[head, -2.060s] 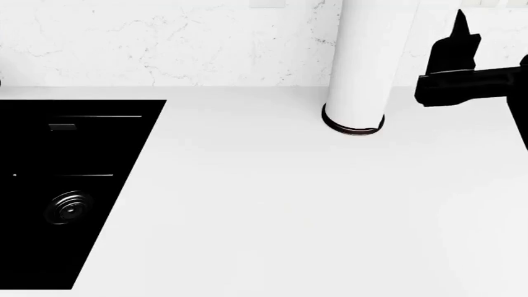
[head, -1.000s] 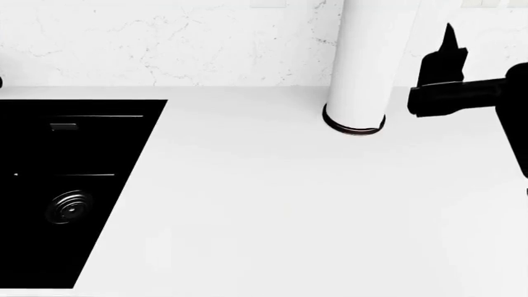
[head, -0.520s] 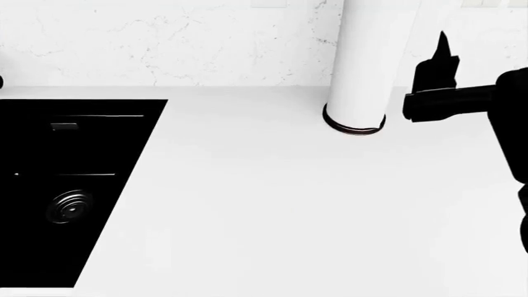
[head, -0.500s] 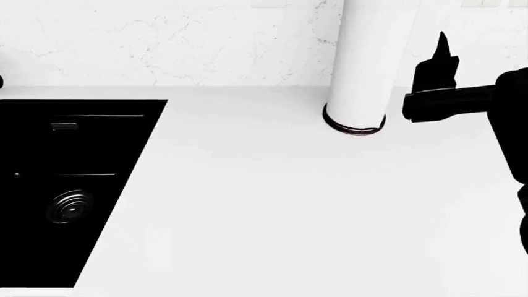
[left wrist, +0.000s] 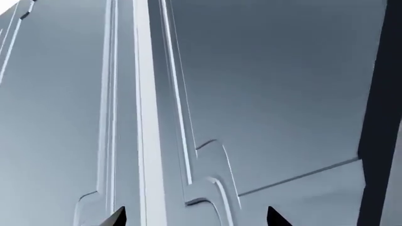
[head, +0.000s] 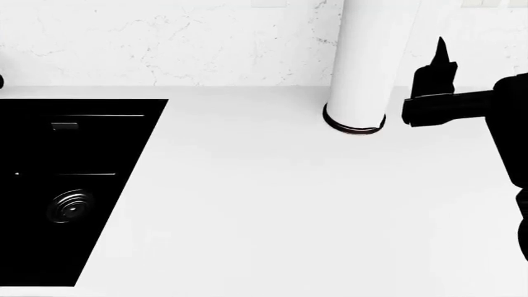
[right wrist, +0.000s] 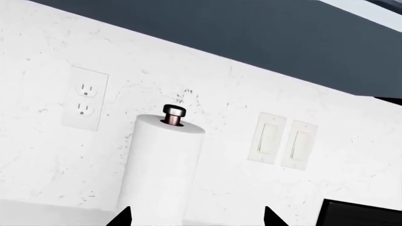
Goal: Pick and place the shaker into the drawer. Then close the cabinet.
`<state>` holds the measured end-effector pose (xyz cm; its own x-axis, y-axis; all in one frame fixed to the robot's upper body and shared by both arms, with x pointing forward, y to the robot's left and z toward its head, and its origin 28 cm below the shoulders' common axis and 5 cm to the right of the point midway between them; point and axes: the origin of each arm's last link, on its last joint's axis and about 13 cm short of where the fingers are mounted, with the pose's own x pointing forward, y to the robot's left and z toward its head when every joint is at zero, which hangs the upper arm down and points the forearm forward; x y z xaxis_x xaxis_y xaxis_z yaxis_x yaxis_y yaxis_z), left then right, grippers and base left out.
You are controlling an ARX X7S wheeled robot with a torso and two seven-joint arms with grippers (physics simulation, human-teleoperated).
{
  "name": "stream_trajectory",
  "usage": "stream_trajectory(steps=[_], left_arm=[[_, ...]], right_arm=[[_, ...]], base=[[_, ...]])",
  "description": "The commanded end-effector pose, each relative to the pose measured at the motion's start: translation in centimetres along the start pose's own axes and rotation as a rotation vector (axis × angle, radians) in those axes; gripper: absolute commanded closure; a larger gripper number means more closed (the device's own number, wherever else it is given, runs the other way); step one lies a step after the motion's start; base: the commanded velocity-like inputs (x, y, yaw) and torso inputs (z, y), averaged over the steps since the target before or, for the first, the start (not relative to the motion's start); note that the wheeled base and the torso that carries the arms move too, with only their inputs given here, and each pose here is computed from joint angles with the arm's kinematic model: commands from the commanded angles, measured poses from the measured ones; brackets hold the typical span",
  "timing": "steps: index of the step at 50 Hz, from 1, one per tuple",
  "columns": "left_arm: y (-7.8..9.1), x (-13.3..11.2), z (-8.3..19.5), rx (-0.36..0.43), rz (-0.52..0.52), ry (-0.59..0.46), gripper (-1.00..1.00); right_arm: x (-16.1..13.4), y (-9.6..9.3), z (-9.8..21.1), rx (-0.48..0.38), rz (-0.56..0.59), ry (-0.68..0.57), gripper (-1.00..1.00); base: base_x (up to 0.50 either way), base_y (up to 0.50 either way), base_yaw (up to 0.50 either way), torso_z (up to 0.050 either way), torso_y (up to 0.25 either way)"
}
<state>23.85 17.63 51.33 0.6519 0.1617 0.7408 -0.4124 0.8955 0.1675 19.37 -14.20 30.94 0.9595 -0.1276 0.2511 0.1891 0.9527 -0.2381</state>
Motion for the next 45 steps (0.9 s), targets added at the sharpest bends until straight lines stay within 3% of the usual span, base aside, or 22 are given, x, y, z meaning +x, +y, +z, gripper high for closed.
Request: stream_trajectory(steps=[1,13,24,45], left_arm=[[-2.2,1.1,-2.8,0.16,0.002,0.078,-1.0],[-3.6,2.4,-3.2,0.29,0.087,0.006,-1.0],[-4.0,3.8,-3.5,0.356,0.151,-0.041,-1.0],[-5.9,4.3,-3.6,0.498,0.184,-0.173,-1.0]], right_arm=[[-0.1,-0.1,-0.1,-0.001,-0.001,-0.001,-1.0],[-0.3,-0.2,-0.3,-0.013,-0.005,-0.001,-1.0],[-0.6,-0.2,-0.6,-0.021,-0.01,0.002,-1.0],[-1.6,-0.3,-0.6,-0.043,-0.021,0.002,-1.0]], base=[[0.0,0.0,0.0,0.0,0.0],[0.0,0.0,0.0,0.002,-0.006],[0.0,0.0,0.0,0.002,-0.004],[0.0,0.0,0.0,0.001,-0.003]])
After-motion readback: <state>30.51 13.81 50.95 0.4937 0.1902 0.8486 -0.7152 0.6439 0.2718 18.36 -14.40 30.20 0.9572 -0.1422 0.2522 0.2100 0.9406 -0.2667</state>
